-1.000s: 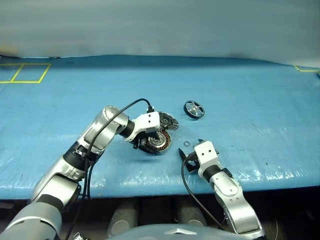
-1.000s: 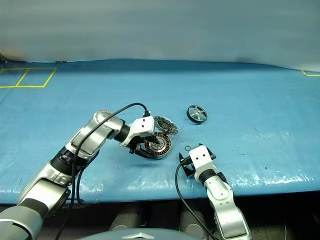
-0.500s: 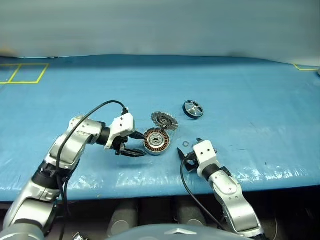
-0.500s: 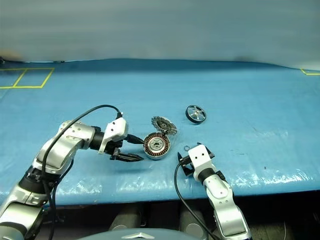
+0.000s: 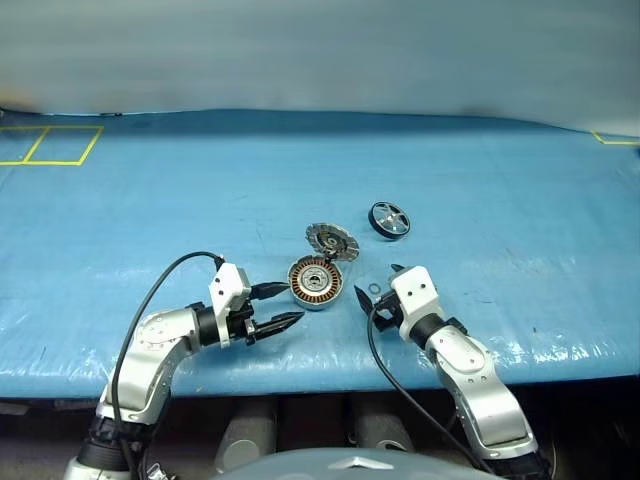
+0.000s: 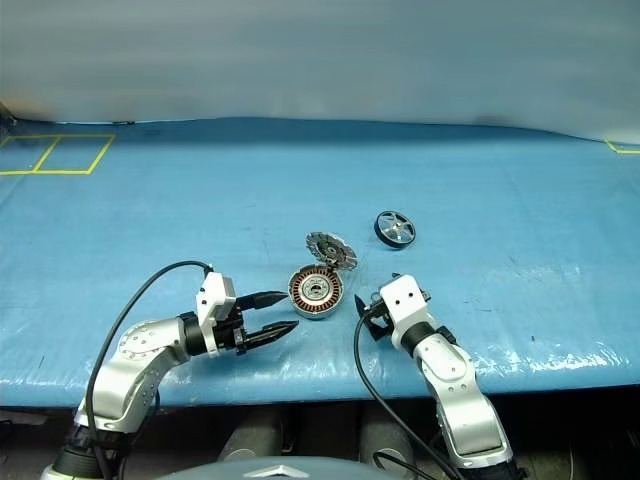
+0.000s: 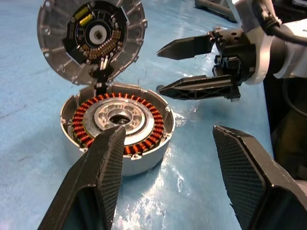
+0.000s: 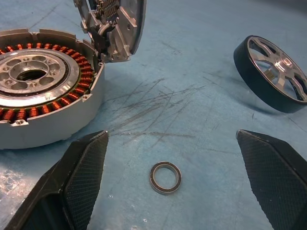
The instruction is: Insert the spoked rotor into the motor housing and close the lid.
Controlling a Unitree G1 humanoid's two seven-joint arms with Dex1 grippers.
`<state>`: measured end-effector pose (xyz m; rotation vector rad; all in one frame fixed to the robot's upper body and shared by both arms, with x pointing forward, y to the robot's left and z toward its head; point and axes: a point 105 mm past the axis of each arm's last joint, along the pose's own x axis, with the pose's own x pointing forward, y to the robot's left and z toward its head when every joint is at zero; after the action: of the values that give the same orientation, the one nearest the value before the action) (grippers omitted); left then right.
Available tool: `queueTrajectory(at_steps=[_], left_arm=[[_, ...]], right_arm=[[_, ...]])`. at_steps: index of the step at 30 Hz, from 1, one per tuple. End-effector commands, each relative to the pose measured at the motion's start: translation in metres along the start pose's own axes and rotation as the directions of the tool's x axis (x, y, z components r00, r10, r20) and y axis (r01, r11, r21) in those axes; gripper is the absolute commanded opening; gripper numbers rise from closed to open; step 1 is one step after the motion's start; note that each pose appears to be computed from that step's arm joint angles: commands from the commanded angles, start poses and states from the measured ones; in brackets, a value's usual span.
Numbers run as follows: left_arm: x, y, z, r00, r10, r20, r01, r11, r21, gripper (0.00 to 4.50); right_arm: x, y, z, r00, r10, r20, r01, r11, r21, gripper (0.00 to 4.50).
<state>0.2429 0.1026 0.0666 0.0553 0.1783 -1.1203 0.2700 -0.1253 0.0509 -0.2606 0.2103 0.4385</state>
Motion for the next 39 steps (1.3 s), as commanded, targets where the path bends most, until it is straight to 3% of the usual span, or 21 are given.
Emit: queueTrajectory(at_steps=[1,6,15,20,23,28,33,39], left_arm=[[0.005,-0.007,0.002,1.000,-0.010,0.022,0.009,0.998,0.062,3.07],[0.006,-0.011,0.007,0.998,-0.020,0.061,0.016,0.998,0.067,3.07],[0.000,-0.005,-0.007,0.999,-0.019,-0.027,0.024,0.979,0.203,3.07],[0.005,-0.003,-0.009,0.998,0.026,0.058,-0.035,0.987,0.159,3.07],[0.006,-0.004,-0.005,0.995,0.028,0.099,-0.042,0.989,0.143,3.11],[0.007,0.001,0.000,0.978,0.083,0.189,-0.095,0.994,0.053,3.11],[0.011,-0.005,-0.009,0.990,0.038,0.134,-0.054,0.992,0.112,3.11],[0.011,-0.004,-0.006,0.989,0.049,0.142,-0.066,0.991,0.118,3.11]], right_arm=[[0.001,0.000,0.000,1.000,0.027,-0.008,-0.027,1.000,0.009,4.50],[0.002,-0.001,-0.007,0.998,0.056,-0.040,-0.056,0.998,0.010,4.50],[0.004,0.002,-0.021,0.994,0.077,-0.082,-0.074,0.997,0.034,4.50],[0.003,0.006,-0.029,0.991,0.085,-0.105,-0.081,0.996,0.046,4.50],[0.003,0.006,-0.031,0.991,0.082,-0.107,-0.076,0.996,0.056,3.92],[0.003,0.006,-0.032,0.990,0.080,-0.112,-0.074,0.996,0.058,2.31],[0.004,0.007,-0.033,0.989,0.089,-0.117,-0.083,0.995,0.053,0.73],[0.003,0.004,-0.034,0.989,0.086,-0.123,-0.081,0.996,0.048,0.67]])
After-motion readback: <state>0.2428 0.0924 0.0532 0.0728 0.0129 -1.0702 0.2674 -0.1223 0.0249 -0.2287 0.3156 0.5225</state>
